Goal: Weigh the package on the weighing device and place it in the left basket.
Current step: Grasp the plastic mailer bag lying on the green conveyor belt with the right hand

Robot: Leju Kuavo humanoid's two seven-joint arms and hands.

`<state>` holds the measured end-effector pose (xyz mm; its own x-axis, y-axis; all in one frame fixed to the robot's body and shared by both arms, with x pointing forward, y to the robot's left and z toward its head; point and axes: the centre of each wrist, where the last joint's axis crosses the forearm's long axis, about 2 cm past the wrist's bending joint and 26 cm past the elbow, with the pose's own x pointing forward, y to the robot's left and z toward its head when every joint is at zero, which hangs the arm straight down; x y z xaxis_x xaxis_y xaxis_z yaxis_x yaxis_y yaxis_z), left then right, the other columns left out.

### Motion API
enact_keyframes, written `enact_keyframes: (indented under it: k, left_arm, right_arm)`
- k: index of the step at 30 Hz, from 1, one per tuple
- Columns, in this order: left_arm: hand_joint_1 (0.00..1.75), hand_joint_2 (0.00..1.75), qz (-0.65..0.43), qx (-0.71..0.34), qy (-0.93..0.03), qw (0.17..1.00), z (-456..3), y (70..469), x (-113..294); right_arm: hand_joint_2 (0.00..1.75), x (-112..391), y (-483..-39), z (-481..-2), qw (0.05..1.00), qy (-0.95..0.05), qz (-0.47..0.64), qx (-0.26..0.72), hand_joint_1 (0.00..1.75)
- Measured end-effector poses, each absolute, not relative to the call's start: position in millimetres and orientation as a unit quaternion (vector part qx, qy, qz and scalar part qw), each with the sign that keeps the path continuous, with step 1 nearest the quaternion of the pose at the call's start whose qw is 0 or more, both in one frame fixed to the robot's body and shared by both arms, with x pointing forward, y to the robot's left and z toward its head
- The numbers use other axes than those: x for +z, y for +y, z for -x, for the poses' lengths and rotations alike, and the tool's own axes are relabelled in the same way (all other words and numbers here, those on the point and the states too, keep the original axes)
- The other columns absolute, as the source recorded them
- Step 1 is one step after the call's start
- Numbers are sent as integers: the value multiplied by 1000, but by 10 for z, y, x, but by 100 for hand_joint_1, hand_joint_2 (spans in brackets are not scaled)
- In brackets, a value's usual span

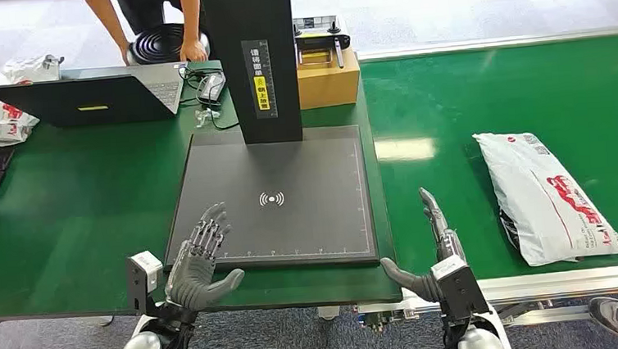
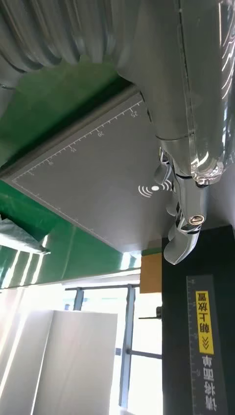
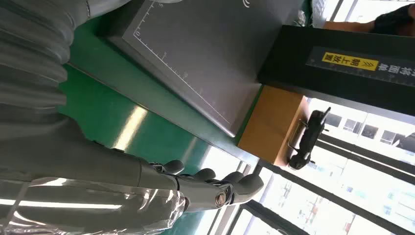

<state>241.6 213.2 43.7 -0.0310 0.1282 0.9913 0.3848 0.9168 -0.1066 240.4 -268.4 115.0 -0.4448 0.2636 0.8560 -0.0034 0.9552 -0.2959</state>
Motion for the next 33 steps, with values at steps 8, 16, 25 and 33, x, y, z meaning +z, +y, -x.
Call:
enact_keyframes:
  k: [8, 16, 25, 33]
  left_arm:
    - [0, 175, 195, -87, -719, 661, -2413, 2125, 454]
    - [0, 175, 201, -82, -723, 656, -2415, 2128, 471]
    - [0, 175, 201, -81, -726, 653, -2417, 2133, 483]
    - [0, 175, 204, -73, -735, 642, -2431, 2146, 522]
  right_arm:
    - [175, 1150, -2684, -2404, 520, -842, 73, 125, 0]
    - [175, 1150, -2684, -2404, 520, -842, 73, 125, 0]
    - [175, 1155, -2685, -2404, 519, -842, 73, 125, 0]
    - [175, 1183, -2690, -2422, 512, -846, 78, 129, 0]
